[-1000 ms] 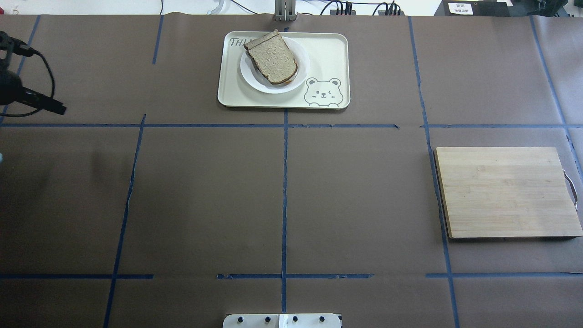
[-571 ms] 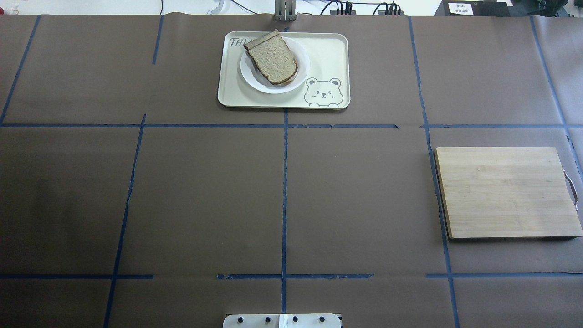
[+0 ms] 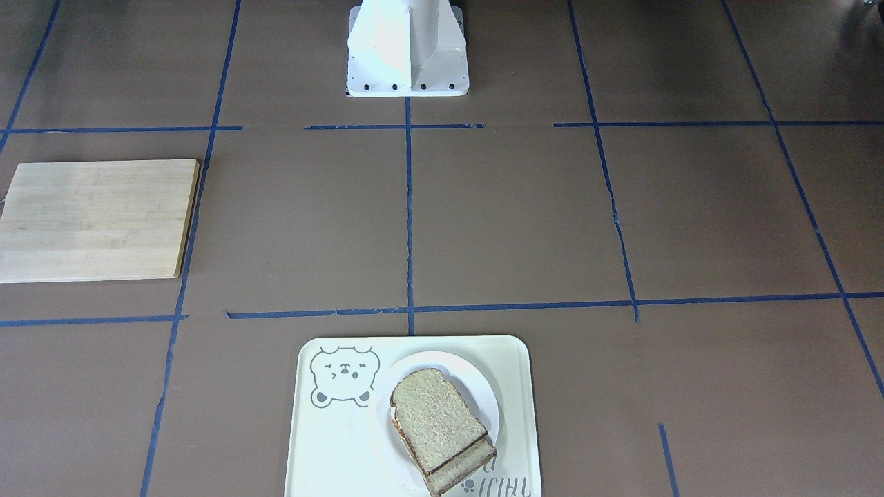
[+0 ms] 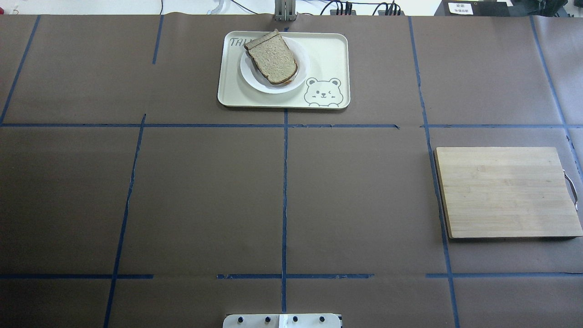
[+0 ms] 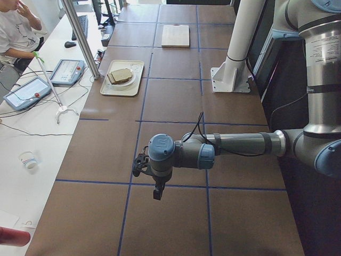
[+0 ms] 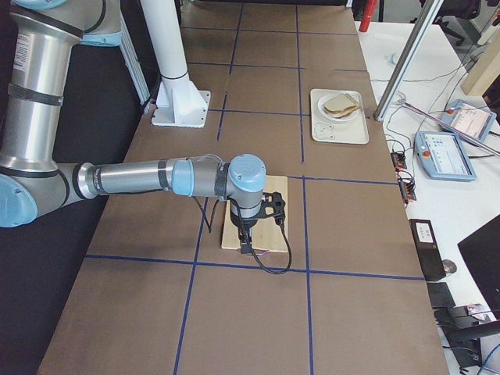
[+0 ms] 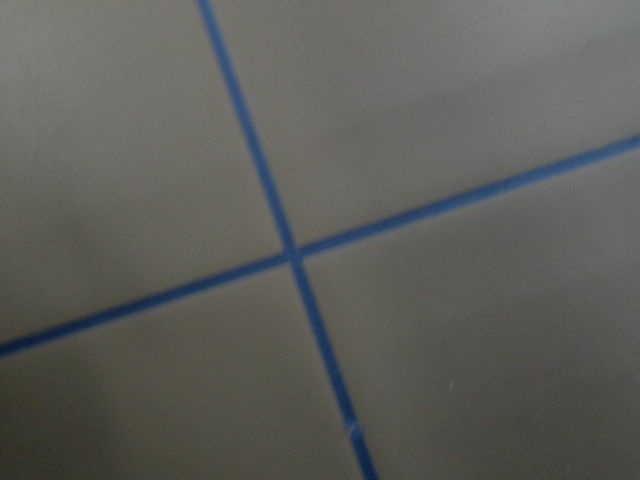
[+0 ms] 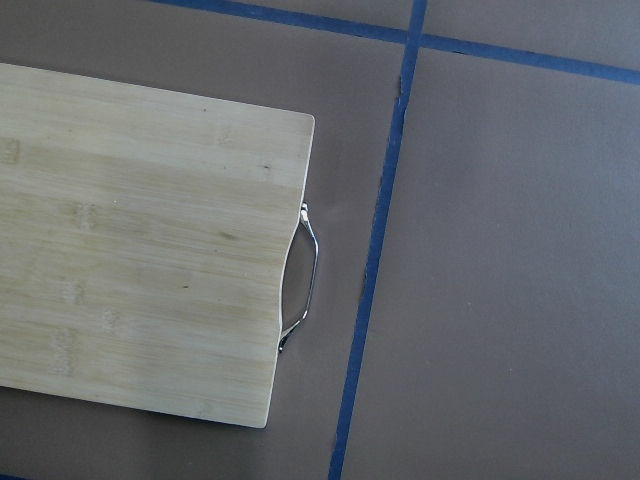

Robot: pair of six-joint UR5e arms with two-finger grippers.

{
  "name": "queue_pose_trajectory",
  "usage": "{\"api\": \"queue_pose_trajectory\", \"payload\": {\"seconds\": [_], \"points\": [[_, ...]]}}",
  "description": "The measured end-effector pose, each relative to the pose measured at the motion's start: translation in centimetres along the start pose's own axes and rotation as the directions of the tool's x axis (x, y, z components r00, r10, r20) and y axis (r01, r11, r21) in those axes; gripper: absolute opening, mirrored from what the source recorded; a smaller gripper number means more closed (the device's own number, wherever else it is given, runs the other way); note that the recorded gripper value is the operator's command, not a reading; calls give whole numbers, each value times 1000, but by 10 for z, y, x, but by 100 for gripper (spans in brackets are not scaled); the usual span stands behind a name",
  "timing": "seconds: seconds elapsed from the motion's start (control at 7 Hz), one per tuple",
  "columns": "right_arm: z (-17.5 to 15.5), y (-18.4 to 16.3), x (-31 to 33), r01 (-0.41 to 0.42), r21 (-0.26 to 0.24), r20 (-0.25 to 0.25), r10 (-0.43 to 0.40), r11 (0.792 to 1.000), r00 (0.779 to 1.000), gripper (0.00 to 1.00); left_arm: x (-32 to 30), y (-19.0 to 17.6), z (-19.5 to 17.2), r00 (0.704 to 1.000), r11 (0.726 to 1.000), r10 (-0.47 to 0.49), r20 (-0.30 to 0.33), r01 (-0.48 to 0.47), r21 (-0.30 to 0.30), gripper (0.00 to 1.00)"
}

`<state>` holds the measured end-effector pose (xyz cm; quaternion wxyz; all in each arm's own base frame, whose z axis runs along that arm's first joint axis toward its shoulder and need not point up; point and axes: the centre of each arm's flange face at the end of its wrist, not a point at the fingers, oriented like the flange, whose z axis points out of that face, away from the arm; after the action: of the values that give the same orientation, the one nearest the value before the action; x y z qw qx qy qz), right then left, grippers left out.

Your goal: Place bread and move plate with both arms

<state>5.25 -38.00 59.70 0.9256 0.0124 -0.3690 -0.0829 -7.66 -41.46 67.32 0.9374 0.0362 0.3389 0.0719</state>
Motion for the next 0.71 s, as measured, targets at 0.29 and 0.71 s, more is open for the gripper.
{"api": "queue_pose_trajectory", "payload": {"seconds": [0.29, 0.71], "points": [[0, -1, 0, 5, 6, 0, -5, 1000, 1000, 100, 13, -2, -20, 999, 999, -25, 34, 26, -37, 100], [0, -1, 0, 8, 9, 0, -8, 1000, 1000, 100, 31, -6, -26, 996, 999, -34, -86, 32, -28, 100]]}}
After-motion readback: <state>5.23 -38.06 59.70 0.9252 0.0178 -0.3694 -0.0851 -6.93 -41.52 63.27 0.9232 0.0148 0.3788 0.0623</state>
